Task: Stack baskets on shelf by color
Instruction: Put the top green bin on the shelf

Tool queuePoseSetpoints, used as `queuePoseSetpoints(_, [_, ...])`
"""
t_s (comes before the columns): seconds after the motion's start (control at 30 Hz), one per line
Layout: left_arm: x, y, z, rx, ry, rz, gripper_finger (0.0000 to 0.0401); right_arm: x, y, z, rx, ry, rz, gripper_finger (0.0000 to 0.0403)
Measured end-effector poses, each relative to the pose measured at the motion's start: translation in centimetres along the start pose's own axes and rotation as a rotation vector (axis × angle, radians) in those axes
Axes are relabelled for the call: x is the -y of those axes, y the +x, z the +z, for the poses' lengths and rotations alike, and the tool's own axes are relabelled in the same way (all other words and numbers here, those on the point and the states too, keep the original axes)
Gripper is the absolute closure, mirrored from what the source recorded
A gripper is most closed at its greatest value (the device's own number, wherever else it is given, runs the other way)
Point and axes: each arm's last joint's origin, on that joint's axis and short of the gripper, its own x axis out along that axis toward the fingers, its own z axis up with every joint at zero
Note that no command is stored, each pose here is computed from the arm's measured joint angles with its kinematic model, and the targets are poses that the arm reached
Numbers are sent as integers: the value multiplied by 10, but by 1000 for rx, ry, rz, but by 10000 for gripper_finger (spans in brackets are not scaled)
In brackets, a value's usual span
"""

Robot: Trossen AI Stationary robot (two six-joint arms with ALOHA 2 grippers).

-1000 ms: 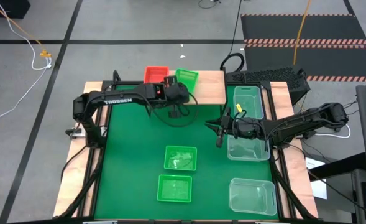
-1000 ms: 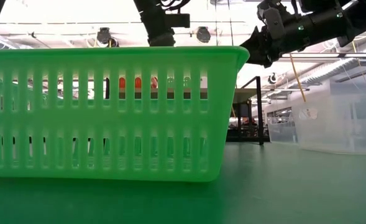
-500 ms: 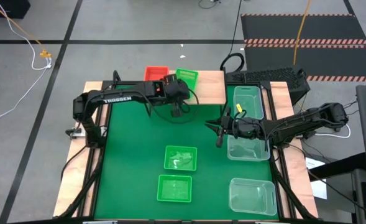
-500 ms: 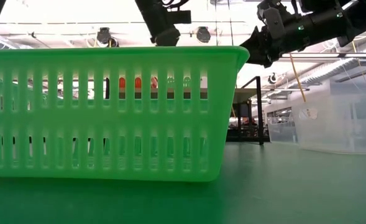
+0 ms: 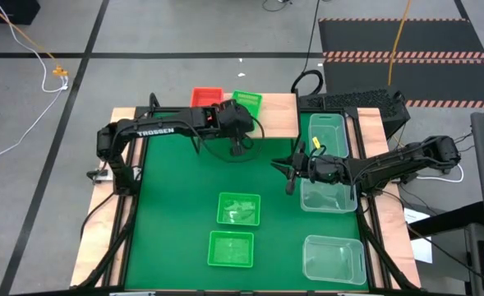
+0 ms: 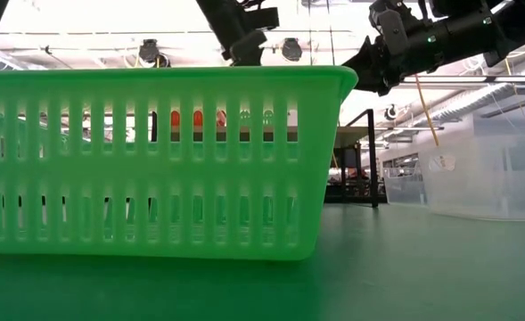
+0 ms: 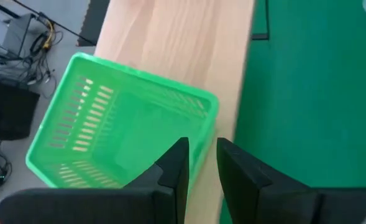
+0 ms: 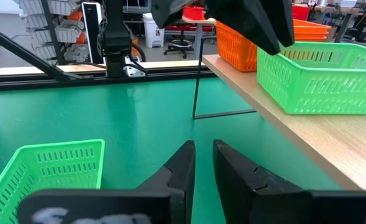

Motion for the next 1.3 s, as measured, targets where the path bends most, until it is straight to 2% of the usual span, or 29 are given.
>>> queuePoseSetpoints(0.23, [-2,2,3,29,-23,5,316,0,0,0,-1,1,0,353])
queuePoseSetpoints(0.53, [-9,4,0,21,-119,14,316,0,0,0,-1,1,0,353])
queuePoseSetpoints(0.73, [-9,-12,1,37,43,13,315,0,0,-1,-9,-3,2,353])
queuePoseSetpoints(0.87, [-7,-10,0,33,139,-15,315,0,0,-1,-8,-3,2,353])
queuePoseSetpoints(1.03, [-3,5,-2,35,193,-134,315,0,0,-1,-9,3,3,353])
queuePoseSetpoints(1.3, [-6,6,0,26,160,-45,315,-2,-1,-1,-9,-3,12,353])
